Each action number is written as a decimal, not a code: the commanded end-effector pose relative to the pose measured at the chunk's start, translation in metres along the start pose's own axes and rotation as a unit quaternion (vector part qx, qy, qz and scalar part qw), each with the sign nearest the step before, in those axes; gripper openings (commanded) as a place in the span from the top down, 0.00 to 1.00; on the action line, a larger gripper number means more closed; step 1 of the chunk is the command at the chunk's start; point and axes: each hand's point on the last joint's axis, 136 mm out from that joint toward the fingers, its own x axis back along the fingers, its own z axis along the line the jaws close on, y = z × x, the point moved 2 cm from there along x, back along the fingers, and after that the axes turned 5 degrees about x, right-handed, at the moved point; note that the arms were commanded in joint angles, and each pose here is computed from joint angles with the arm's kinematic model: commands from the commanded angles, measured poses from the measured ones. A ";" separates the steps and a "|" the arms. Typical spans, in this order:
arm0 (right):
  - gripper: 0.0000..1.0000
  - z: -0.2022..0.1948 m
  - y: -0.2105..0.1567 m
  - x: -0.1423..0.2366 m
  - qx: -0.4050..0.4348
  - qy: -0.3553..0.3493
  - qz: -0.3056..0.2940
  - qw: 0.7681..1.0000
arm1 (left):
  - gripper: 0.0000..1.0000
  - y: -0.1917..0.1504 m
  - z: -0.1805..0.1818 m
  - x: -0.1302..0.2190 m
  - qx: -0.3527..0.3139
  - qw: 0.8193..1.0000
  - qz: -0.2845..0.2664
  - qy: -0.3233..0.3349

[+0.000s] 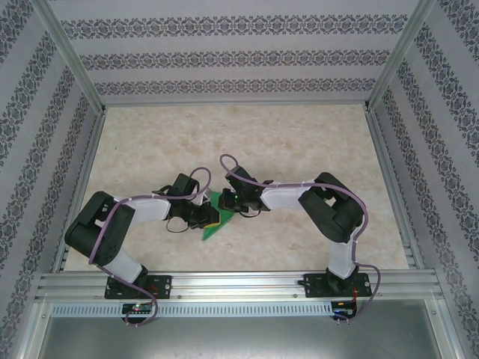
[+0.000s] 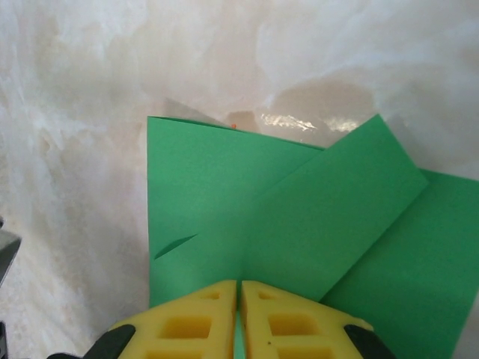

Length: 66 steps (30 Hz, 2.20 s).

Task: Fold a paper plane with a square sheet of paper (pick it up from the middle)
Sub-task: Fourth fold the wing at the center of the table.

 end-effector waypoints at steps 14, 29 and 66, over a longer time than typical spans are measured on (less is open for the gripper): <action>0.84 0.009 0.002 0.023 0.030 -0.022 0.006 0.999 | 0.78 -0.007 -0.036 0.030 -0.059 0.997 -0.034 -0.035; 0.83 0.020 0.002 0.013 0.021 0.017 0.011 1.000 | 0.87 -0.008 0.010 -0.006 -0.026 1.000 0.004 0.002; 0.74 0.024 0.014 0.044 0.025 0.000 -0.033 0.999 | 0.80 -0.047 -0.013 0.069 -0.046 0.996 -0.071 0.027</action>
